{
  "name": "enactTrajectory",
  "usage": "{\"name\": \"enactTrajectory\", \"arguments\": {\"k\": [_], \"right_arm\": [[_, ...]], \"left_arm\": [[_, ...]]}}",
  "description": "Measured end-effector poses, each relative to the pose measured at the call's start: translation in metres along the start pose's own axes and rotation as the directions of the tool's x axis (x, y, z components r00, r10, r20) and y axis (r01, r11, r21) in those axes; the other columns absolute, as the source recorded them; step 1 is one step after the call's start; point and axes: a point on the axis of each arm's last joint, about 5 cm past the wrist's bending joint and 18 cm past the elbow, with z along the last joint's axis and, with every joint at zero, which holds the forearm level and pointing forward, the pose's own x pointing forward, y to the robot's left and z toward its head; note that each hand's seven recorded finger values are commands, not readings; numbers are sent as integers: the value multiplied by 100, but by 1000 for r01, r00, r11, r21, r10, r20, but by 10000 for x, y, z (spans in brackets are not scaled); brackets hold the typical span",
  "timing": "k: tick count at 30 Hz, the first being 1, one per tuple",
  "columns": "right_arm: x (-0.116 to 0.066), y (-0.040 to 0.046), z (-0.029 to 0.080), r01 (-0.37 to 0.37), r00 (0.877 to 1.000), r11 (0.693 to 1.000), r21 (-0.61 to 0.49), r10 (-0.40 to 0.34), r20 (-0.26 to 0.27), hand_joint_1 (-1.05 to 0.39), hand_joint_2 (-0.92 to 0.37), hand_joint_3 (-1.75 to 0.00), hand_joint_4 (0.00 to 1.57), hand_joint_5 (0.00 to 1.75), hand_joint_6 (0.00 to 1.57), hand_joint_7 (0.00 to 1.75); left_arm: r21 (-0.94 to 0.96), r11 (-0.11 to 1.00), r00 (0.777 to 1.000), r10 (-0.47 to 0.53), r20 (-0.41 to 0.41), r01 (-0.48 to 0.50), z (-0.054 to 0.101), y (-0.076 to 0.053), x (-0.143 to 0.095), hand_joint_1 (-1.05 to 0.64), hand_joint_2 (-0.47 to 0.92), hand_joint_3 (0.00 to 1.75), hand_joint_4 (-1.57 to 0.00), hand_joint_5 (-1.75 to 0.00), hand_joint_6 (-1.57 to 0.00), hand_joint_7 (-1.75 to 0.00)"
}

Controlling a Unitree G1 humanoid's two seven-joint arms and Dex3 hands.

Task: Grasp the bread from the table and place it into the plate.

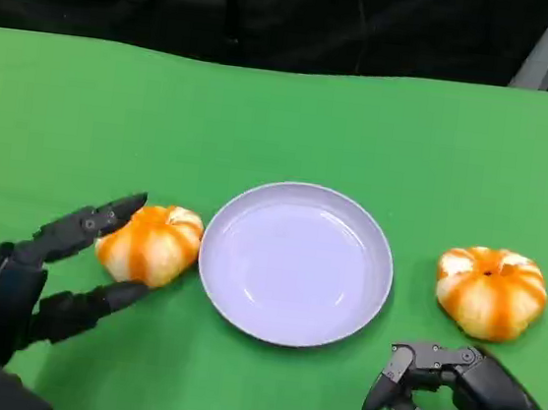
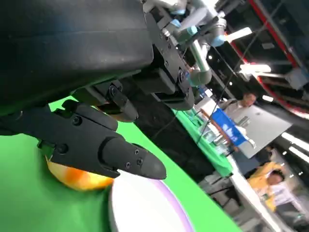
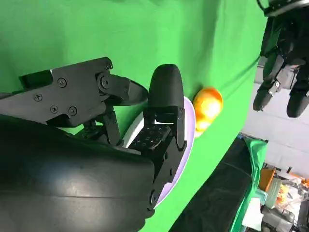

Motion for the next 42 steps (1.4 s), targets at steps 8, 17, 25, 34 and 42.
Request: {"name": "enactTrajectory", "arguments": {"k": [8,17,25,34,42], "right_arm": [[0,1,0,0,1000,1000,1,0,0,-4,-86,-58,71,155,83,103],[2,2,7,0,1000,1000,-1,0,5,-4,-86,-58,71,155,83,104],[4,8,17,0,1000,1000,-1,0,8,-3,-86,-58,72,155,83,105],[-4,15,17,0,1000,1000,0,0,8,-4,-85,-58,72,155,83,104],[-9,19,19,0,1000,1000,0,0,8,-3,-84,-60,72,154,83,104]], "left_arm": [[225,970,996,-88,-28,92,-12,4,107,-71,92,1,-54,0,-56,0],[426,878,976,-187,-112,217,-44,-45,206,-80,91,0,-46,0,-53,0],[475,832,958,-235,-165,286,-61,-116,300,-88,92,2,-35,0,-47,0],[461,816,936,-278,-216,349,-93,-193,390,-90,92,1,-31,0,-39,0],[450,805,921,-312,-232,386,-85,-333,448,-92,92,5,-33,-1,-36,0]]}}
